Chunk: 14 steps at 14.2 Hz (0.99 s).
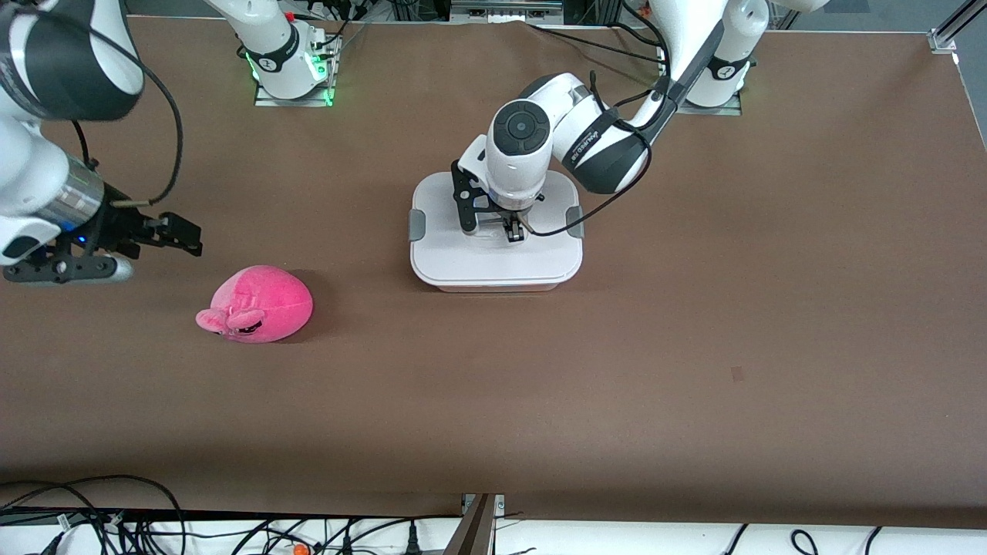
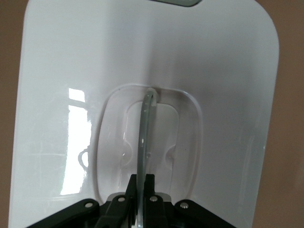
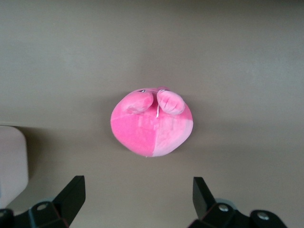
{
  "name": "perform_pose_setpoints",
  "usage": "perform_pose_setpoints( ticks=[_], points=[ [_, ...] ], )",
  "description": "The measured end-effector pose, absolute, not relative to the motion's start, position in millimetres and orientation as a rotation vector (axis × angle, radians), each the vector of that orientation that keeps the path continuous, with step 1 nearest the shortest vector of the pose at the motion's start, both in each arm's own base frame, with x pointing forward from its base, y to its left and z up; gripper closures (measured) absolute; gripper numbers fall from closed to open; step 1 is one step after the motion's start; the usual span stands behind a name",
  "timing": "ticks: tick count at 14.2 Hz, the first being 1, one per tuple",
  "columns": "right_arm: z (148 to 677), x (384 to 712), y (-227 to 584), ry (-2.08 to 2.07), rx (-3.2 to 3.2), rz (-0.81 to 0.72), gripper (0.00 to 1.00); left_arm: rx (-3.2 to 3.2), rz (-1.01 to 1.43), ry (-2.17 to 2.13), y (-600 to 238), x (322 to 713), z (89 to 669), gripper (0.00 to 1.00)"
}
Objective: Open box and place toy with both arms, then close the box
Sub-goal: 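Lift the lid off with the left gripper while the right gripper grasps the toy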
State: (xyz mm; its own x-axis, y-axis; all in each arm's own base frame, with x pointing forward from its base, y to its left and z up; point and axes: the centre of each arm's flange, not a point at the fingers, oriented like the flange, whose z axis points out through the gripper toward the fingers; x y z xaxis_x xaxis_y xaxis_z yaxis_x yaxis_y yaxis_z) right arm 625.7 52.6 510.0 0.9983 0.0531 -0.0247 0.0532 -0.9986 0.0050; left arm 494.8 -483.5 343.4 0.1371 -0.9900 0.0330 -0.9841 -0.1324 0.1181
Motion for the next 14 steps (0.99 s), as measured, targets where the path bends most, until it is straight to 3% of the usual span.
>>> perform_pose_setpoints(
  ticks=[4,9,13,14],
  points=[
    [417.3,651.4,60.5,0.099,3.127,-0.181,0.0,2.21,-0.081,-2.065,-487.5,489.3,362.6,0.93],
    [322.5,661.8,63.1,0.102,3.121,-0.263,0.0,2.226,-0.227,-2.056,-455.2,476.5,444.9,0.93],
    [277.4,648.9,62.1,0.102,3.124,-0.245,0.02,2.304,-0.471,-1.886,-334.3,527.4,496.0,0.93],
    [274.1,646.9,61.7,0.102,3.123,-0.249,0.07,2.307,-0.501,-1.841,-294.9,545.5,502.0,0.93]
  ],
)
